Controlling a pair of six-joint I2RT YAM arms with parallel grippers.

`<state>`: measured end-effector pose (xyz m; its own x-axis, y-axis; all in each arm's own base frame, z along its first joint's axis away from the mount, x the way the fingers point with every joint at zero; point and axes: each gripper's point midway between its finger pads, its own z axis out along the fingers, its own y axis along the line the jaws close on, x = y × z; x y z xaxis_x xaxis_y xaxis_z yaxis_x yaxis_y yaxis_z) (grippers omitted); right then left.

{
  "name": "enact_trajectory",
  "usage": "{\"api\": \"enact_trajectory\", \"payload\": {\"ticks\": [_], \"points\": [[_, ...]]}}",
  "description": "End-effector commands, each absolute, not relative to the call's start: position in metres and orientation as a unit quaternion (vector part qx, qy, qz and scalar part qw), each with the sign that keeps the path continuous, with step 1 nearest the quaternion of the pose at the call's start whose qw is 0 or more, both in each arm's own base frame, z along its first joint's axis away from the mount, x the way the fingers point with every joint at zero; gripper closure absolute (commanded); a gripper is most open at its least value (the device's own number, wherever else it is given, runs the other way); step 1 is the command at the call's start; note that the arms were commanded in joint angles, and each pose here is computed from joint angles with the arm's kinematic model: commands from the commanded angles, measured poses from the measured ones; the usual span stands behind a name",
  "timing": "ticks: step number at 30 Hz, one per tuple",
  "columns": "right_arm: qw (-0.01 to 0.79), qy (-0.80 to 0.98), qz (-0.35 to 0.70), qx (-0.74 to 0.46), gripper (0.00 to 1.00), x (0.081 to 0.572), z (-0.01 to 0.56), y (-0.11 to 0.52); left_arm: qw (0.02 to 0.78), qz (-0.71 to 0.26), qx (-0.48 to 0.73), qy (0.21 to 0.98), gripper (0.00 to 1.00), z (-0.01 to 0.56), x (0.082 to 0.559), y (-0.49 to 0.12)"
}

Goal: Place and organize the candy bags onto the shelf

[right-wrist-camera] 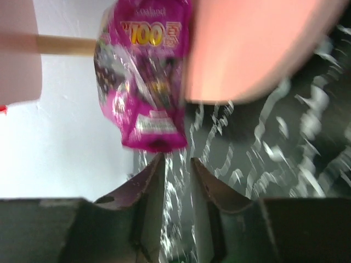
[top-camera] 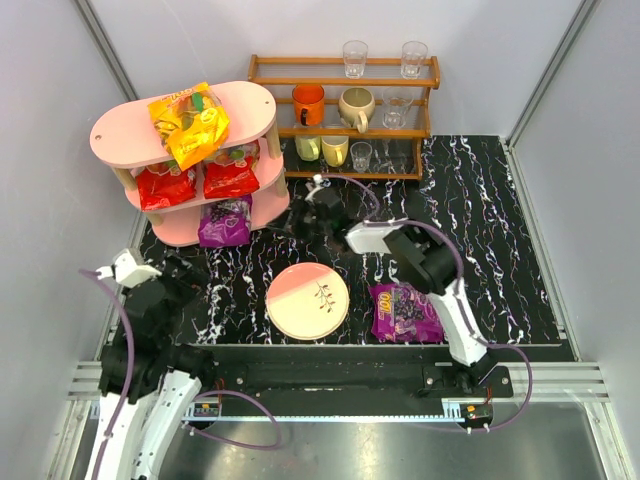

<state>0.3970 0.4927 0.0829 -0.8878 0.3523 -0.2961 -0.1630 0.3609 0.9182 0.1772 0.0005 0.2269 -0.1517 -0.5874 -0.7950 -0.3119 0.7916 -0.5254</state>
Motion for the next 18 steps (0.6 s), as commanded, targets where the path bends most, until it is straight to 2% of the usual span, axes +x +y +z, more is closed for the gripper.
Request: {"api": "enact_trajectory", "payload": {"ticks": [1, 6, 12, 18], "points": [[0.324, 0.741, 0.588, 0.023, 0.64, 0.398, 0.179, 0.433, 0.587, -0.167, -0.306, 0.731, 0.01, 0.222, 0.212, -0.018], [0.371, 0.743, 0.557, -0.004, 0.59, 0.365, 0.207, 0.375, 0.615, -0.169, -0.308, 0.706, 0.01, 0.2, 0.233, -0.018], [0.4, 0.748, 0.528, -0.026, 0.53, 0.337, 0.226, 0.337, 0.709, -0.173, -0.282, 0.622, 0.01, 0.224, 0.259, -0.012], [0.391, 0.751, 0.531, -0.021, 0.51, 0.328, 0.221, 0.319, 0.707, -0.073, -0.262, 0.653, 0.01, 0.204, 0.285, 0.011]]}}
